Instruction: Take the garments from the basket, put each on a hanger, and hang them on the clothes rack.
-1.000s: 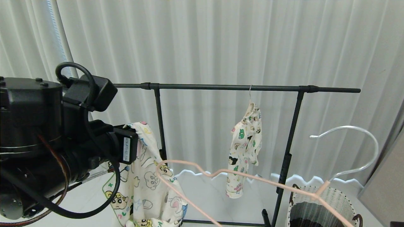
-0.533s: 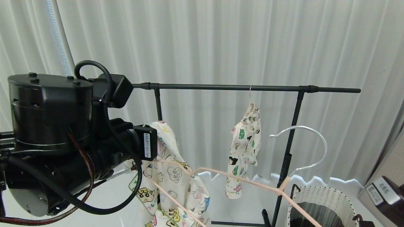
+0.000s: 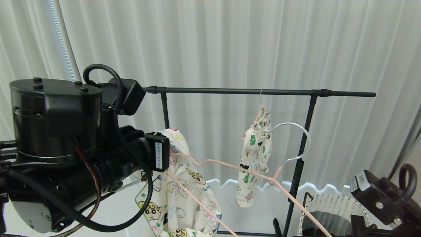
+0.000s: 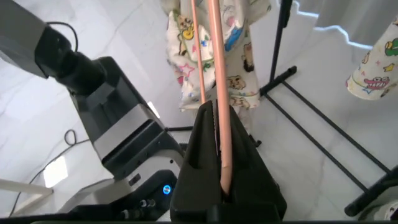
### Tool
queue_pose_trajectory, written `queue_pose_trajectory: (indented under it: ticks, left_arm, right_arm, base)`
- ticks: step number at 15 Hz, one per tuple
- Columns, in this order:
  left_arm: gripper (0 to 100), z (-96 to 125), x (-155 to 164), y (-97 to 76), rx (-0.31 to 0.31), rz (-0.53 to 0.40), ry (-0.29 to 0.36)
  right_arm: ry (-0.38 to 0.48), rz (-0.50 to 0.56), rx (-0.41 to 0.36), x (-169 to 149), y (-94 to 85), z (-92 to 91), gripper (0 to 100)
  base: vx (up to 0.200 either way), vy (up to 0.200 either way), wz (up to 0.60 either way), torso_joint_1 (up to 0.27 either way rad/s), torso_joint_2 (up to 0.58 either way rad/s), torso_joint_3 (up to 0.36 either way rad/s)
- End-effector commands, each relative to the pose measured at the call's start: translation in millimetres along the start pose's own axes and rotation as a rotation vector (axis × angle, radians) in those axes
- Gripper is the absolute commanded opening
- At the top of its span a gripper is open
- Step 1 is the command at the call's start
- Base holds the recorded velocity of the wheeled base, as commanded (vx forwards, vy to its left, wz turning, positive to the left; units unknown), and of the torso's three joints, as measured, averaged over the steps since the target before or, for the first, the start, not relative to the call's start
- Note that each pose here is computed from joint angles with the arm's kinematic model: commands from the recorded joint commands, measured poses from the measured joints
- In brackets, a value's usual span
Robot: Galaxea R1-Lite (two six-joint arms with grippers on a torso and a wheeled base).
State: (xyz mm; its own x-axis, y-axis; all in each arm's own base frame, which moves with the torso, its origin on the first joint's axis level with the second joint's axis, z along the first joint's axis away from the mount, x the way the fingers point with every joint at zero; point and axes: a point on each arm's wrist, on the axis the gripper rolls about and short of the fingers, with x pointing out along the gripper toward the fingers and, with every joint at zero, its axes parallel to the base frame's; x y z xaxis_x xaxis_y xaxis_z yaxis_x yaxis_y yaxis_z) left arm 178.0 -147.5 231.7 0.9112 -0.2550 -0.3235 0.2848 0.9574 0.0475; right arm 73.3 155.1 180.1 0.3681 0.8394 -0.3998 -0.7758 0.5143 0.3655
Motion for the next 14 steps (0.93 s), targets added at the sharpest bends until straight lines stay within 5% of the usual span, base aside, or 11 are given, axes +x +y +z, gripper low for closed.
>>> queue_pose_trajectory:
  ticks: [1,14]
  left_arm:
    - [0,-0.6,-3.5,-7.4,0.011,-0.032,-0.003]
    - [0,23.8,-24.5,-35.7,-0.031,-0.169,-0.093]
  right_arm:
    - [-0.015,-0.015,0.001,13.6,-0.6,2.0,0]
    - [-0.07,-0.041,-0.004,90.0,10.1,14.5,0]
  base:
    - [0.0,0.0,0.0,0.0,0.0,0.0]
    - [0.0,0.0,0.0,0.0,0.0,0.0]
